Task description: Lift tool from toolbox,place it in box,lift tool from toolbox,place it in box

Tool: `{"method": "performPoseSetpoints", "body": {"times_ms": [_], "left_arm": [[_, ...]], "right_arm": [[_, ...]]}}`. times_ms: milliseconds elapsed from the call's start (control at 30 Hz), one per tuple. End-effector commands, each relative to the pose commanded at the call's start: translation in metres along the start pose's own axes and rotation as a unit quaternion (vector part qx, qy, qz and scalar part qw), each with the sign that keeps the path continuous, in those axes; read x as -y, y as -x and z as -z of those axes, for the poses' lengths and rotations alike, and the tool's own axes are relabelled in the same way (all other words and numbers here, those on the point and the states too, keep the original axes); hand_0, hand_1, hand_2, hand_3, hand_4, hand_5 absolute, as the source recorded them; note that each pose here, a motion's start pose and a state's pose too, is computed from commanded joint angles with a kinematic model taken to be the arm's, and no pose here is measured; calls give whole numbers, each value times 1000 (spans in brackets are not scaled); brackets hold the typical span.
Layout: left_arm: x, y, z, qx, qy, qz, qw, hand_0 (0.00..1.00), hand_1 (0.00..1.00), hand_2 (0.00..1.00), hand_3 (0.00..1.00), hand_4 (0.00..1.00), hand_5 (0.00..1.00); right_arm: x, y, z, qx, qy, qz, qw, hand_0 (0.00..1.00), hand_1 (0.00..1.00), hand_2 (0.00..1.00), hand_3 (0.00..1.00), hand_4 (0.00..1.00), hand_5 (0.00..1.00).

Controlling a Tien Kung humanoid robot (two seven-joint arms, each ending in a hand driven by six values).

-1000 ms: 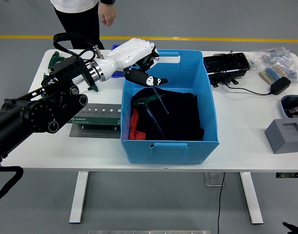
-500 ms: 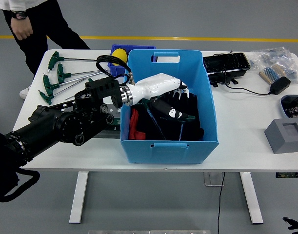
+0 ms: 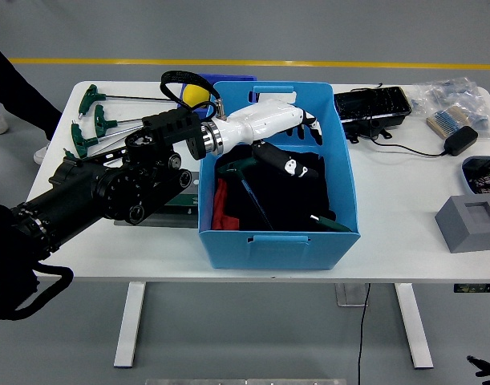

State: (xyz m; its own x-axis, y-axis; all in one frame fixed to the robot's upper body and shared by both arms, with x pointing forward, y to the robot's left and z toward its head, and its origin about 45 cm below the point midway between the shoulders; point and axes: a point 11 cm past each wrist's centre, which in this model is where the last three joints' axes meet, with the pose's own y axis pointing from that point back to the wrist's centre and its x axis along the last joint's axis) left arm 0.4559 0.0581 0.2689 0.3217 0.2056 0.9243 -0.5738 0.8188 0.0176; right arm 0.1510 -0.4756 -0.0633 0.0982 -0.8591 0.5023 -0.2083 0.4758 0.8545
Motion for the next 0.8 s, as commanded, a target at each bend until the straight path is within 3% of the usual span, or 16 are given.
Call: {"method": "performPoseSetpoints", "body": {"times_ms": [233,367,500,533,567,633,700,733,800], "left_arm": [[-10,-36,2,-7,0,-75,997,523,622,723,653,911,618],[-31,-60,12,-16,-15,-134,991,555,624,716,629,906,611],[-69,-73,35,-59,-62,-190,978,555,624,716,629,906,611],[-82,-73,43,-81,-80,-204,972,497,541,639,620,891,608],[-93,-75,50,-99,-95,-217,967,497,541,639,620,891,608],[-125,-74,71,-160,-142,-250,944,497,541,639,620,891,608],[-143,-64,81,-208,-170,-255,929,497,541,639,620,891,608],[-151,-58,84,-230,-183,-253,922,435,496,627,631,894,619],[-163,-49,86,-282,-196,-260,902,435,496,627,631,894,619]], "right_arm": [[0,2,-5,0,4,1,1000,618,597,667,540,776,658],[1,3,-8,1,5,1,1000,619,597,668,539,775,657],[1,5,-11,4,7,2,1000,619,597,668,539,775,657],[1,6,-12,5,8,2,1000,619,598,667,540,774,655],[1,6,-13,5,8,2,1000,619,598,667,540,774,655],[1,7,-14,7,9,3,1000,619,598,667,540,774,655],[1,7,-15,6,10,3,1000,619,598,667,540,774,655],[1,7,-15,5,10,3,1000,617,596,668,540,775,655],[1,8,-15,4,9,3,1000,617,596,668,540,775,655]]}}
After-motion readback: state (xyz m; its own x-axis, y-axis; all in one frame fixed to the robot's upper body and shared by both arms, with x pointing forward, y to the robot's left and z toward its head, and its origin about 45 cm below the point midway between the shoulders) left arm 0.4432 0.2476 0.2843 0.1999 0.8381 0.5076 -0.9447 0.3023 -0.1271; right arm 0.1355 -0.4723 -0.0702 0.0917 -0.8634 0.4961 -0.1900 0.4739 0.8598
